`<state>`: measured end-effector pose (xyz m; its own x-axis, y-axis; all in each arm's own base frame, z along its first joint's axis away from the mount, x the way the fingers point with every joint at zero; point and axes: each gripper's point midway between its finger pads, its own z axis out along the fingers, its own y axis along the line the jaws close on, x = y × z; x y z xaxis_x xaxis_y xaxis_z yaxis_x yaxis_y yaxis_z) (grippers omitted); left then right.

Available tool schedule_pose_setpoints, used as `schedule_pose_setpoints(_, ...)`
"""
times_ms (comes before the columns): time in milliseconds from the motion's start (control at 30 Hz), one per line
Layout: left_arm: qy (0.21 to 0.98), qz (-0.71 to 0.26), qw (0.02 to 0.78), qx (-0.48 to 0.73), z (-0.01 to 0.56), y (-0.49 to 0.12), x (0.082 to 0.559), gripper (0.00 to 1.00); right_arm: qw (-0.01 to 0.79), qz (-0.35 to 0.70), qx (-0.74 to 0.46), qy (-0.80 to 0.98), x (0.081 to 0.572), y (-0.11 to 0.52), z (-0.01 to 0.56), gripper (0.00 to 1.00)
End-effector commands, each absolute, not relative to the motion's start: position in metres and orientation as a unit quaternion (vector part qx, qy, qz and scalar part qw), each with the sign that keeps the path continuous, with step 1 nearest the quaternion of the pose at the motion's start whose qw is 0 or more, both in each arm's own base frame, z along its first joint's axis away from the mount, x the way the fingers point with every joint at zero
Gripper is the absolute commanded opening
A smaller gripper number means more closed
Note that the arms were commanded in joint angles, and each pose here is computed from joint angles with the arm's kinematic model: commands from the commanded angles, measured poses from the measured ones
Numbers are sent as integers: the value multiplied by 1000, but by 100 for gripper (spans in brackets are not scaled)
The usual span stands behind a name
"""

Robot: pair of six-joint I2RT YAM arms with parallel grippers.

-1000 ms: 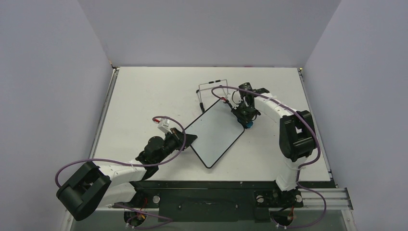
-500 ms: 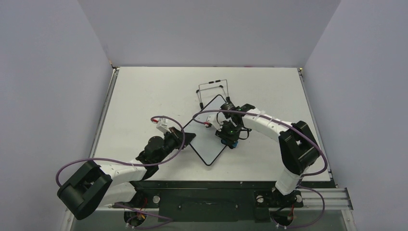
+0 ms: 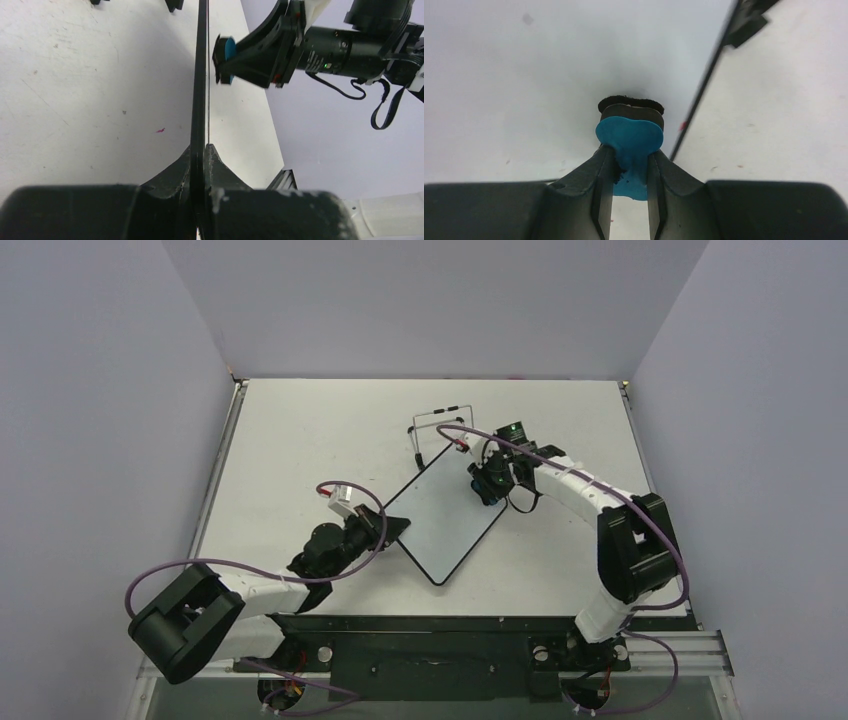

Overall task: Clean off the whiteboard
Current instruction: Erase the whiteboard at the center of the board.

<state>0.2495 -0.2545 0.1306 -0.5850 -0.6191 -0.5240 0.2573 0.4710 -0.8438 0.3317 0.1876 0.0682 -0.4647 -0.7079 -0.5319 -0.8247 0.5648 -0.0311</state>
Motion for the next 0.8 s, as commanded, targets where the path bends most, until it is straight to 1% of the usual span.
schedule_pose_setpoints(0,646,-597,461,-114,203,-270,248,0,391,126,-432,803,376,210,122,0)
schedule_pose_setpoints(133,642,-597,465,-121,210,-269,252,0,405,171,-471,765,354,261,142,0)
schedule_pose_setpoints(233,641,-596,469,-119,217,-270,254,0,417,212,-508,723,315,306,168,0)
schedule_pose_setpoints(300,638,-598,471,-115,221,-273,256,0,419,235,-521,705,293,326,181,0)
schedule_pose_setpoints(400,638,-602,469,-107,226,-276,255,0,417,250,-519,703,282,339,186,0)
schedule_pose_setpoints(467,636,-606,468,-103,229,-277,253,0,420,237,-502,718,292,334,182,0)
schedule_pose_setpoints(533,633,-610,467,-99,232,-277,251,0,427,205,-457,752,324,313,172,0)
schedule_pose_setpoints(600,630,-613,466,-94,234,-277,248,0,438,164,-387,795,374,266,166,0)
schedule_pose_setpoints(667,628,-616,467,-90,236,-277,246,0,435,131,-344,822,404,230,158,0)
schedule_pose_setpoints(767,626,-618,467,-87,238,-277,245,0,422,113,-338,834,416,207,148,0)
